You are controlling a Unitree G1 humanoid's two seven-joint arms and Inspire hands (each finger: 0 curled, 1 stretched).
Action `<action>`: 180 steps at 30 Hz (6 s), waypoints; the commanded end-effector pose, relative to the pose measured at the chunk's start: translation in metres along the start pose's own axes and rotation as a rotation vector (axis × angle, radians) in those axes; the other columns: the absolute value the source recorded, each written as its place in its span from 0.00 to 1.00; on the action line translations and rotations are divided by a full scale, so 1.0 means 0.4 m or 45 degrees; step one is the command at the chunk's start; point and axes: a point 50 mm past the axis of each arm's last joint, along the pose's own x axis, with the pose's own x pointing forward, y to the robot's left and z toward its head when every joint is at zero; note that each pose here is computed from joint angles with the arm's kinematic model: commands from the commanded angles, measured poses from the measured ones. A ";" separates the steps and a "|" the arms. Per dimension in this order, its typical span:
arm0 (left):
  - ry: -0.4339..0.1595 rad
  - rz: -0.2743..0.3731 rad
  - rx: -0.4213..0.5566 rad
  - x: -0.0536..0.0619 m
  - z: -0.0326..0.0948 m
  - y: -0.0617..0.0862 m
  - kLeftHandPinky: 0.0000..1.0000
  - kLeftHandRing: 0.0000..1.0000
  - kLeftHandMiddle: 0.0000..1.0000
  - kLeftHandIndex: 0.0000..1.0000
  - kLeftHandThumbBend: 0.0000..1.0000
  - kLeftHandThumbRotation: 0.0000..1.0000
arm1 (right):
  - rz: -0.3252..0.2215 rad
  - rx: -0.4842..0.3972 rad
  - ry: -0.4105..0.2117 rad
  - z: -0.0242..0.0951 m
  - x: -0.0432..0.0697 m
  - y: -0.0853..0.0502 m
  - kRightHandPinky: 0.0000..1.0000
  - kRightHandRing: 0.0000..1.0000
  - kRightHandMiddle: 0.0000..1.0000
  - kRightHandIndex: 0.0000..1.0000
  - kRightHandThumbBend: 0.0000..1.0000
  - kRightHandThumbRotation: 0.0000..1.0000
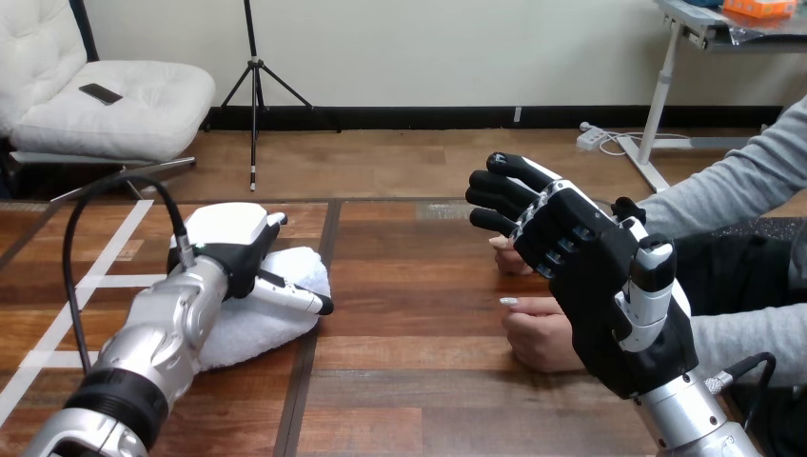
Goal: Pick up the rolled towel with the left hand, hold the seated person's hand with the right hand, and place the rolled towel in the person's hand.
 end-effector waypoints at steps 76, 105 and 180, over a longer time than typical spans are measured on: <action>0.032 -0.043 0.119 -0.031 0.049 0.082 1.00 1.00 1.00 0.96 1.00 0.62 | -0.014 -0.059 -0.150 0.043 0.033 -0.014 0.80 0.84 0.82 0.83 1.00 1.00; -0.042 0.056 0.041 -0.035 0.065 0.014 0.84 0.88 0.90 0.89 1.00 0.50 | -0.012 -0.055 -0.169 0.049 0.036 -0.016 0.80 0.83 0.83 0.83 1.00 1.00; -0.075 0.304 -0.146 -0.048 0.062 0.020 0.25 0.35 0.44 0.48 0.71 0.00 | -0.022 -0.050 -0.184 0.051 0.038 -0.022 0.73 0.82 0.82 0.81 1.00 1.00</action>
